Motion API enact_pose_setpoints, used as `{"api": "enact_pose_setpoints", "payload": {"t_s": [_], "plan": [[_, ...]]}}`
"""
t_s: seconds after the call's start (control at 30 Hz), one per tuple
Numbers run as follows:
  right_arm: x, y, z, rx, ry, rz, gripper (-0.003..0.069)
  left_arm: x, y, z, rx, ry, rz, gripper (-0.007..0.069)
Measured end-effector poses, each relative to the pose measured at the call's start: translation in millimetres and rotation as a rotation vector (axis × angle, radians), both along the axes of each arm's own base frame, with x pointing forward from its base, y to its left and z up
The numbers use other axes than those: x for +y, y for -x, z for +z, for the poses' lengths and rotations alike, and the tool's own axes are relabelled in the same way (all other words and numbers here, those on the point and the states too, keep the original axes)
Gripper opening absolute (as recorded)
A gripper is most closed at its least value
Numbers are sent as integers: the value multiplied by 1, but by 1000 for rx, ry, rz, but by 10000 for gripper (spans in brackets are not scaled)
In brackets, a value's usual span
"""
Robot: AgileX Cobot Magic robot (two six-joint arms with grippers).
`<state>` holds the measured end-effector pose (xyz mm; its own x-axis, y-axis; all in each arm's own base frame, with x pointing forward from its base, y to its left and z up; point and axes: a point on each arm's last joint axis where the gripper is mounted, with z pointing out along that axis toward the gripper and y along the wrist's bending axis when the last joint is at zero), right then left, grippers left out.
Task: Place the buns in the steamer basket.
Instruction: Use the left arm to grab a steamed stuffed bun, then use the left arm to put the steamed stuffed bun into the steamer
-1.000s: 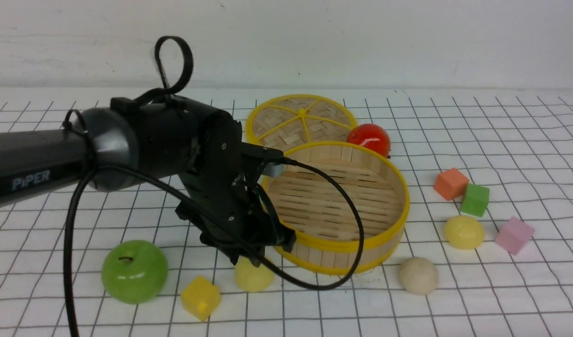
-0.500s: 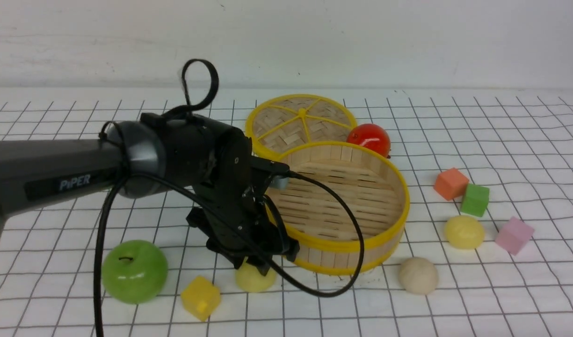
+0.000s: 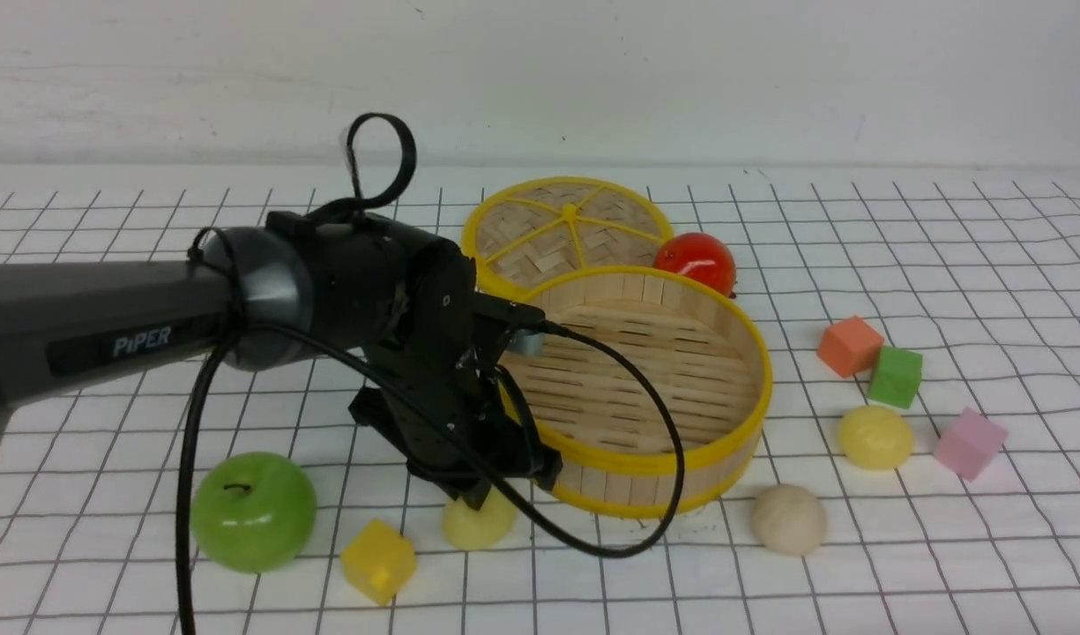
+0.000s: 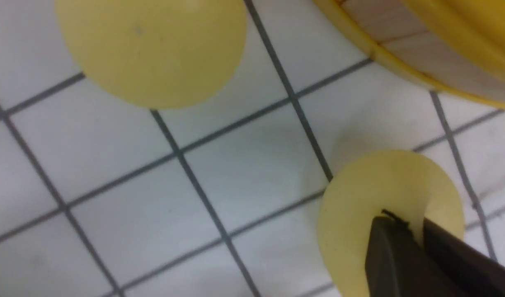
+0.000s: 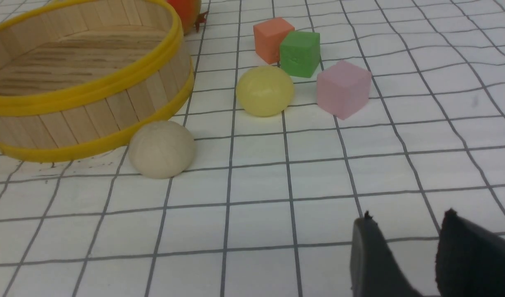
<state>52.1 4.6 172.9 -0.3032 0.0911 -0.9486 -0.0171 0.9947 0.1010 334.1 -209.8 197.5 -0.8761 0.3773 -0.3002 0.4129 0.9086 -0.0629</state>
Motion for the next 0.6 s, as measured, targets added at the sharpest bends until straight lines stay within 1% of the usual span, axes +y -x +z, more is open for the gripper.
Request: {"api": "enact_pose_setpoints", "payload": {"t_s": [0.03, 0.07, 0.1, 0.27, 0.3, 0.33, 0.37, 0.47, 0.6], "plan": [[0, 0, 0, 0, 0, 0, 239, 0, 1, 6, -3, 7, 2, -13], [0, 0, 0, 0, 0, 0, 239, 1, 3, 21, -20, 26, 6, -13], [0, 0, 0, 0, 0, 0, 239, 1, 4, 36, -49, 52, 8, -13], [0, 0, 0, 0, 0, 0, 239, -9, -6, 90, -200, 168, -31, -13], [0, 0, 0, 0, 0, 0, 239, -9, -6, 90, -200, 168, -31, -13], [0, 0, 0, 0, 0, 0, 239, -16, -16, 95, -247, 195, -53, -13], [0, 0, 0, 0, 0, 0, 239, -16, -17, 94, -248, 195, -56, -13], [0, 0, 0, 0, 0, 0, 239, -33, -45, 76, -288, 206, -70, -13], [0, 0, 0, 0, 0, 0, 239, -45, -67, 40, -230, 166, -76, 3]]}}
